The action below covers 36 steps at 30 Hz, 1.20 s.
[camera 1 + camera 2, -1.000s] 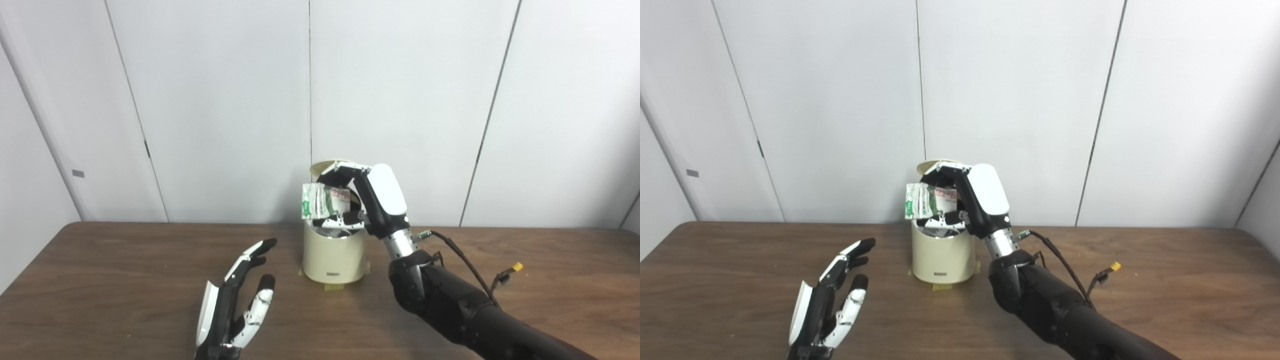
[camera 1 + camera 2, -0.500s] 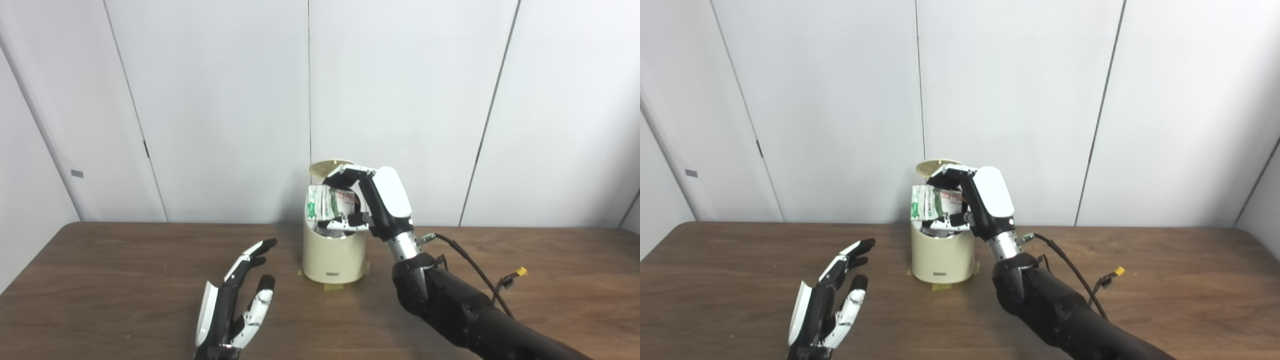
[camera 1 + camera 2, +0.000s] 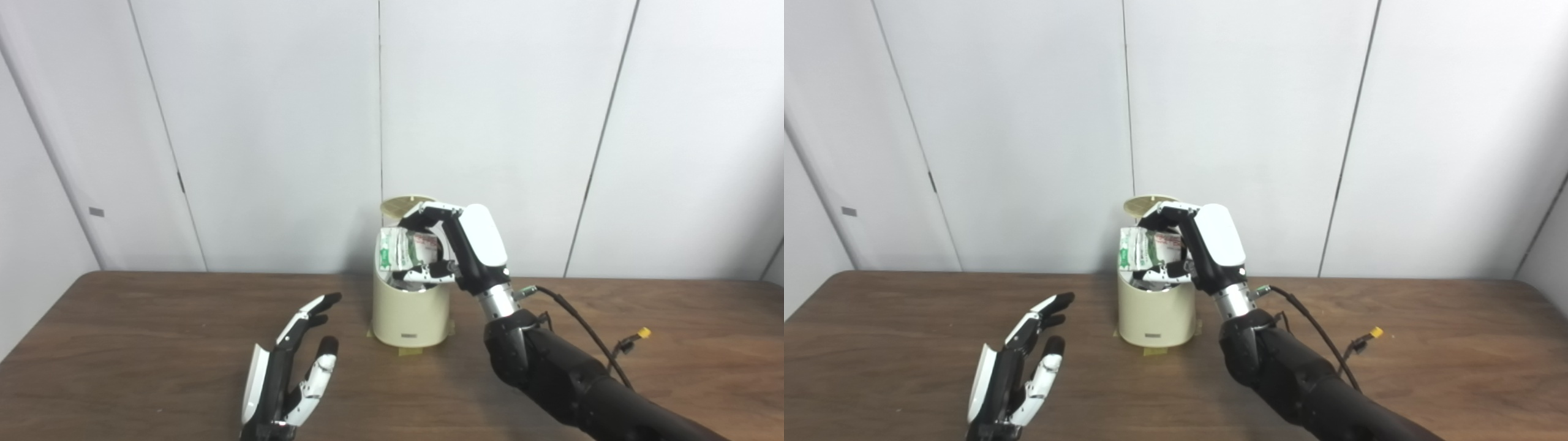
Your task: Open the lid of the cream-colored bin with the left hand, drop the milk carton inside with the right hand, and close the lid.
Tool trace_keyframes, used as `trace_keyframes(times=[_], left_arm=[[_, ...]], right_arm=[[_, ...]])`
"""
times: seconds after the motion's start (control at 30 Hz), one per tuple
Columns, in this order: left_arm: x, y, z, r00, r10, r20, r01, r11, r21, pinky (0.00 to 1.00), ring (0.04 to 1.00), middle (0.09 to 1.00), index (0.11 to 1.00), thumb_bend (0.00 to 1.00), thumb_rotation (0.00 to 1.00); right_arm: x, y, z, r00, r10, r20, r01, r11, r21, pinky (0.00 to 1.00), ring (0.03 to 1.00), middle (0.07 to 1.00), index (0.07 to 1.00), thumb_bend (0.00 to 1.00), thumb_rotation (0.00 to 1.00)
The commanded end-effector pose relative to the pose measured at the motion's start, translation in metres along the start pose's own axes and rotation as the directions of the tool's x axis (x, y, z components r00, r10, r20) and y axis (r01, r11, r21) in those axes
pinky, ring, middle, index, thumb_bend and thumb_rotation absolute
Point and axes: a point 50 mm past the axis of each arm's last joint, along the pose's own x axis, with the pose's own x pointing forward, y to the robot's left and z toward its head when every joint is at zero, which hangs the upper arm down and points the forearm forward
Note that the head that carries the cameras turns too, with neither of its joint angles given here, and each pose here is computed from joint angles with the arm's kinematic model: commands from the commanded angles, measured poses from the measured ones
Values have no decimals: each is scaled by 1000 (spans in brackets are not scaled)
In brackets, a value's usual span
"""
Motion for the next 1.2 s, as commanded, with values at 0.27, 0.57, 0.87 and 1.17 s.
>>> trace_keyframes(times=[0.27, 0.57, 0.87, 1.17], left_arm=[[-57, -13, -23, 986, -44, -161, 44, 999, -4, 804, 853, 839, 818, 399, 768], [-57, -14, -22, 986, -46, -163, 46, 999, -2, 803, 851, 839, 819, 395, 769], [-57, -14, -24, 986, -45, -161, 46, 999, 3, 799, 849, 833, 812, 412, 775], [-57, -13, -24, 986, -47, -160, 48, 999, 4, 800, 850, 836, 816, 409, 773]], right_arm=[[29, -14, 15, 996, -61, 67, 58, 997, 46, 513, 520, 511, 432, 510, 0], [29, -14, 15, 996, -53, 67, 49, 998, 48, 670, 758, 729, 482, 509, 111], [27, -13, 11, 998, -57, 29, 55, 997, 60, 708, 790, 786, 484, 508, 122], [27, -14, 11, 999, -41, 5, 41, 995, 89, 932, 981, 932, 484, 509, 128]])
